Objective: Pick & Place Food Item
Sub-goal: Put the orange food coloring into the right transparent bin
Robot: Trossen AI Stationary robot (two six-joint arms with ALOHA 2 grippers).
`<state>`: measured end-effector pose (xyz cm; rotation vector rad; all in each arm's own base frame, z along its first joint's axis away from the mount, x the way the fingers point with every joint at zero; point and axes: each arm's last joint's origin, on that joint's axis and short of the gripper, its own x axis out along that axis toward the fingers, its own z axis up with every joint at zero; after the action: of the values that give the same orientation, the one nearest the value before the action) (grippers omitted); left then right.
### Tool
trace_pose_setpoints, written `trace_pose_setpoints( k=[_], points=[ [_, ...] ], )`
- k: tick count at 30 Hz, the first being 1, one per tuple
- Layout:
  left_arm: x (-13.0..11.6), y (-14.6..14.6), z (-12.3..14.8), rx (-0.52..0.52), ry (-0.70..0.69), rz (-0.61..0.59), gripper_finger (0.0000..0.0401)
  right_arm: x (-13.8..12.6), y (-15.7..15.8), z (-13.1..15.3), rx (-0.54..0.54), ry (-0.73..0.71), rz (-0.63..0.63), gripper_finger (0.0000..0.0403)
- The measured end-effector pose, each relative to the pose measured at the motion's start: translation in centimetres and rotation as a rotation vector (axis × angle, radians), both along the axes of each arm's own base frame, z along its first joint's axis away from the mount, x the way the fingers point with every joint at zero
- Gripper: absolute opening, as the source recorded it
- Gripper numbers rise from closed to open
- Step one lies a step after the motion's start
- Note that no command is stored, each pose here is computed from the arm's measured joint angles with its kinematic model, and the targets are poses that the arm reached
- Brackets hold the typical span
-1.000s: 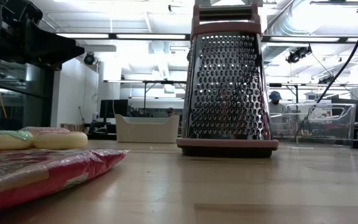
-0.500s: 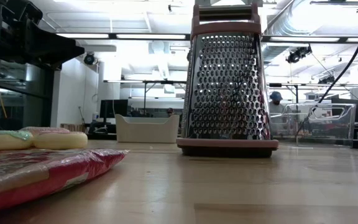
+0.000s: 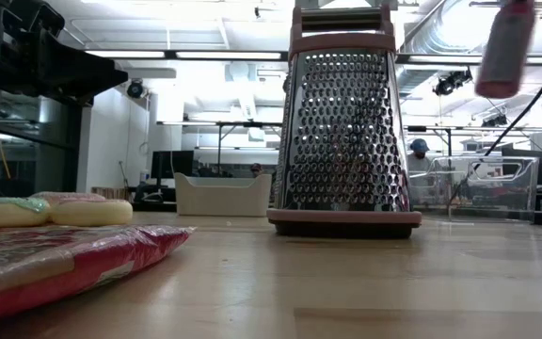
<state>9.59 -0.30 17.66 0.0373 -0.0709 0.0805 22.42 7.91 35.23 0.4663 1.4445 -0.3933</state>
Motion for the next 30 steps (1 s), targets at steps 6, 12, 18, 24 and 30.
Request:
trace_pose_setpoints(
  k=[6, 12, 18, 24, 30],
  points=[
    [0.0, 0.0, 0.0, 0.0, 0.0, 0.0, 0.0188, 1.1, -4.0, 0.0, -0.002, 0.001, -0.162, 0.0107],
    [0.0, 0.0, 0.0, 0.0, 0.0, 0.0, 0.0188, 1.4, -8.2, 0.0, -0.01, 0.0, -0.242, 0.0107],
    [0.0, 0.0, 0.0, 0.0, -0.001, 0.0, 0.0188, 1.0, -12.1, 0.0, -0.009, 0.001, -0.298, 0.0107],
    [0.0, 0.0, 0.0, 0.0, -0.001, 0.0, 0.0188, 0.0, -15.8, 0.0, -0.042, 0.006, -0.322, 0.0107],
    [0.0, 0.0, 0.0, 0.0, 0.0, 0.0, 0.0188, -1.3, -18.3, 0.2, -0.061, 0.002, -0.346, 0.0107]
  ],
)
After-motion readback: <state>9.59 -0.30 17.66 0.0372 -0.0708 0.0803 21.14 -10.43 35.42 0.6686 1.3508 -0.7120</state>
